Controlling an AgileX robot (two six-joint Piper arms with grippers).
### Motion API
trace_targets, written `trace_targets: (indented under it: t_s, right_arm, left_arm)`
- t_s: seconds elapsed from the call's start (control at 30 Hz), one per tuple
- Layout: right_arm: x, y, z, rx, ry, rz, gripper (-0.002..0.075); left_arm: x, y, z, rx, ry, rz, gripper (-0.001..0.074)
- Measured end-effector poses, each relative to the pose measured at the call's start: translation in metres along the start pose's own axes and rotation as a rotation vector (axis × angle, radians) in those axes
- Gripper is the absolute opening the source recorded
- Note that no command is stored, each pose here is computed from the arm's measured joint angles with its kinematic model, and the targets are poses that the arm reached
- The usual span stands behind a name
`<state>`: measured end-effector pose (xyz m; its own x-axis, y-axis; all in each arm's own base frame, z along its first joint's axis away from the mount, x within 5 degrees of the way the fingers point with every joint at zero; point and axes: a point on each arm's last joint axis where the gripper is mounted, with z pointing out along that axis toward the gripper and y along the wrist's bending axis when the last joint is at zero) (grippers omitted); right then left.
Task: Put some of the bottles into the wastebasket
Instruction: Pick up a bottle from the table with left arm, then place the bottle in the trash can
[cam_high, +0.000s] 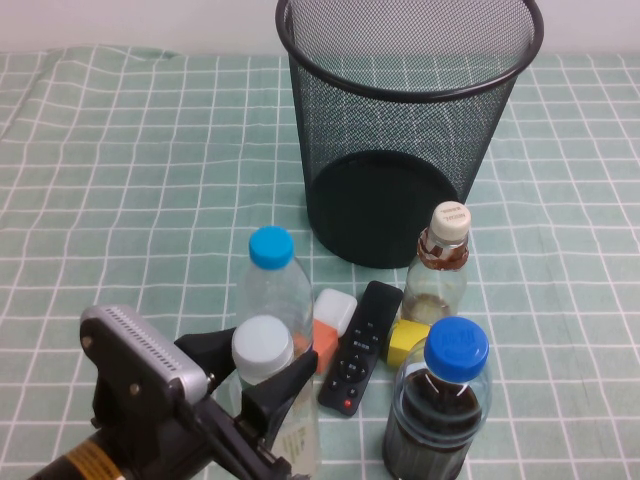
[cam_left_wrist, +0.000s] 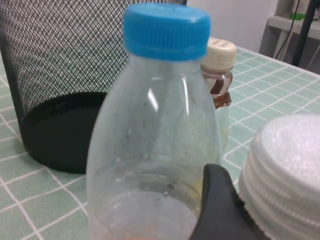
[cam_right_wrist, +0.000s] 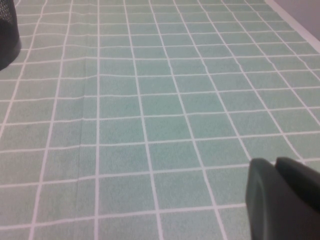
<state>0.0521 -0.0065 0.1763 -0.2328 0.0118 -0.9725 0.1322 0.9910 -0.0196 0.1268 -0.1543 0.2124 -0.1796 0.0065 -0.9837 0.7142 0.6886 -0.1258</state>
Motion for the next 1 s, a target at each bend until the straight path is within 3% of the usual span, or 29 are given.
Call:
trace_targets:
  t_s: [0.4,0.6,0.77,0.87,1.0]
  right_arm:
    - [0.0,0.0,0.0,0.0,0.0,0.0,-0.0007]
    - [0.0,0.0,0.0,0.0,0.0,0.0,-0.0007]
    - [0.0,0.0,0.0,0.0,0.0,0.0,-0.0007]
    - [0.0,0.0,0.0,0.0,0.0,0.0,-0.0007]
    - [0.0,0.0,0.0,0.0,0.0,0.0,-0.0007]
  left_arm:
    - [-0.017,-0.005,-0.031,0.03,0.183,-0.057,0.0333]
    - [-0.066,-0.014,-0.054,0.088,0.32,-0.046,0.0333]
    - [-0.122,-0.002,-0.07,-0.056,0.415,0.027,0.0333]
    - [-0.162,0.009,-0.073,-0.181,0.398,0.094,0.0333]
    - [-0.22,0.016,-0.066,-0.268,0.337,0.141,0.0333]
